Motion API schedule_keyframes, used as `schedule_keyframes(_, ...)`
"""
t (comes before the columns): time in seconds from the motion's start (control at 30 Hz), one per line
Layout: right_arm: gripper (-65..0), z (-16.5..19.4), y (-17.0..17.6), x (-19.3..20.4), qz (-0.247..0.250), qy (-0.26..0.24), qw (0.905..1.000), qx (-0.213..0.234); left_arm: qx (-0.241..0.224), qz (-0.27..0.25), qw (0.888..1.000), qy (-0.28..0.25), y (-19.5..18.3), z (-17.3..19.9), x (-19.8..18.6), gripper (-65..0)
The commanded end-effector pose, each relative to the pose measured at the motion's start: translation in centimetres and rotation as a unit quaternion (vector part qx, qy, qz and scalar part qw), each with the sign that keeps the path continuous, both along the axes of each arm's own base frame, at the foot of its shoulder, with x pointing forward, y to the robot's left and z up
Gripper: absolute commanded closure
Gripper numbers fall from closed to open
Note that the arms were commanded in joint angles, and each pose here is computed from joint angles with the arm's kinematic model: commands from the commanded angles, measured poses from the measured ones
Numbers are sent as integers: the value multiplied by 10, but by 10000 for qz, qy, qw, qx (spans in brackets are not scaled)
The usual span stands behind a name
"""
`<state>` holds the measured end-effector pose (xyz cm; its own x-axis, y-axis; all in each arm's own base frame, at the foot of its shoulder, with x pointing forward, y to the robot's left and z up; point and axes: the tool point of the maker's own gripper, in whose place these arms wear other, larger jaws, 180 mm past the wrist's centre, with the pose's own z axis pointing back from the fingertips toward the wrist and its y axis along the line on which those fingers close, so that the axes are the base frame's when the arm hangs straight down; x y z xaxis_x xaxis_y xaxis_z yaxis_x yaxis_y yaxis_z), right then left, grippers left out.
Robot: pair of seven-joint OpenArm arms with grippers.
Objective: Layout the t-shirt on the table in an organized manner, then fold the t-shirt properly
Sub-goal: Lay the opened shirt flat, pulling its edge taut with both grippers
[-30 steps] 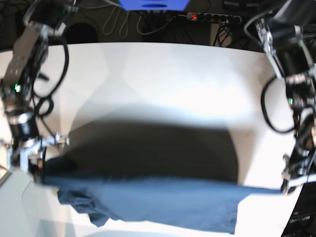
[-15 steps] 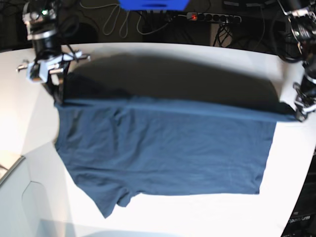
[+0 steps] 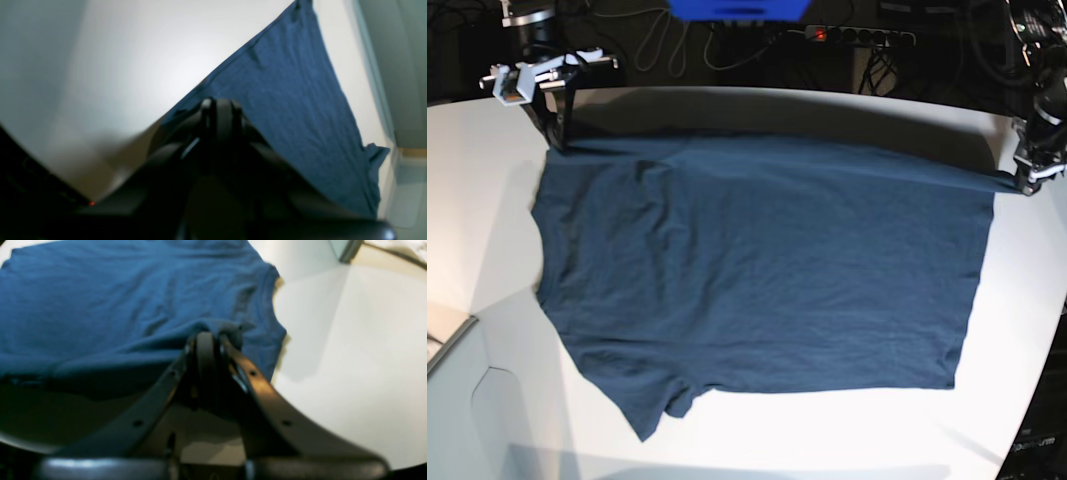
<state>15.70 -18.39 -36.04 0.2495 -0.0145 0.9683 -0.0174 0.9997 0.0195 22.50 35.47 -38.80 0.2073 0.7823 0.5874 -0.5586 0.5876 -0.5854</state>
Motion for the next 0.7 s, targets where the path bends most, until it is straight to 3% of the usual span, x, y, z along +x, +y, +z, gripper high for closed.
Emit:
schedule_keyframes(0.0,0,9,-4,-5,-58,-174,9998,-11,150,-10,9998,-153,7,12,3,-2)
schedule_keyframes(0.37,0,-16,11,-60,-207,94,9989,412,88,-13,9998,161,5,-4,-20,-2)
schedule_keyframes(0.67,0,-47,7,-101,-571,213,9958,690,-209,288,9964,769,15,-48,-52,-2)
